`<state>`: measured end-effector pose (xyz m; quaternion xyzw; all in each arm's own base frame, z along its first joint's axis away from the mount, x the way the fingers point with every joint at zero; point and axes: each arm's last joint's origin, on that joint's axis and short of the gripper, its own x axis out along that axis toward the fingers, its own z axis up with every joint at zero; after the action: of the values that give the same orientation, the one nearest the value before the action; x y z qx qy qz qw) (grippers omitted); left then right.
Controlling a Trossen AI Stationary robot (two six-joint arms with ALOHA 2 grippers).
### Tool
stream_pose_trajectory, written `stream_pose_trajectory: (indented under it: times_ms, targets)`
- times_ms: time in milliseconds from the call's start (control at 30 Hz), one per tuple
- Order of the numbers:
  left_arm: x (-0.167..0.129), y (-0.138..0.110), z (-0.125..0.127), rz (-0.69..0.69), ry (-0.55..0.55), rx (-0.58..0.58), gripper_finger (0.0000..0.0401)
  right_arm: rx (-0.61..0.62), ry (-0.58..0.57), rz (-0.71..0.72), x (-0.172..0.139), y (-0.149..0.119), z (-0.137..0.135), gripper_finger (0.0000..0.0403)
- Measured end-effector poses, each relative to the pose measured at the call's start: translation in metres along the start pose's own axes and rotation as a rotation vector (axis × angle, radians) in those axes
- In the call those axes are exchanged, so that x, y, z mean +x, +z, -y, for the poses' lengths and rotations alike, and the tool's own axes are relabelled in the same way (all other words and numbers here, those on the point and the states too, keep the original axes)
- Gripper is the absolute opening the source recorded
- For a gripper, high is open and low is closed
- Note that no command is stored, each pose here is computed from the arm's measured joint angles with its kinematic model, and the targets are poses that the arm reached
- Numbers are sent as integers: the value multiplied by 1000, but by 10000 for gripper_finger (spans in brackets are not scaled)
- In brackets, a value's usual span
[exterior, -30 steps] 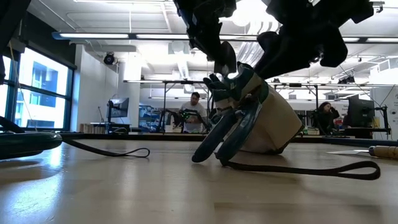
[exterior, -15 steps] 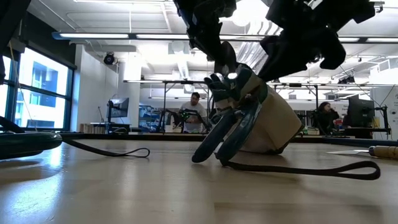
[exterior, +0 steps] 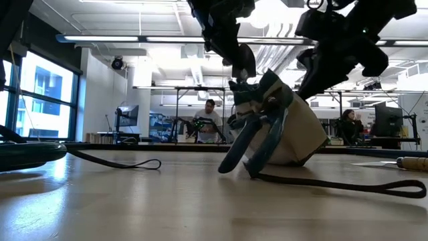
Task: Pick & Place Garden tools in Gardening bag
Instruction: Put the bottom left brown trowel into the light brown gardening bag
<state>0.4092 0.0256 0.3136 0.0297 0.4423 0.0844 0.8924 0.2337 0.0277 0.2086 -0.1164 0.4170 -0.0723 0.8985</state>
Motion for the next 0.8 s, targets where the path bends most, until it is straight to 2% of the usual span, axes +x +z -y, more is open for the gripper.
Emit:
stream_pose_trajectory:
  times_ms: [267, 533, 800]
  targets:
    - [0, 2, 0, 20, 0, -5, 0, 67, -7, -66, -14, -10, 5, 3]
    - [0, 7, 1, 67, -48, -29, 0, 126, -18, -210, -19, -25, 6, 3]
    - [0, 7, 1, 71, -52, -33, 0, 137, -1, -212, -19, -25, 5, 3]
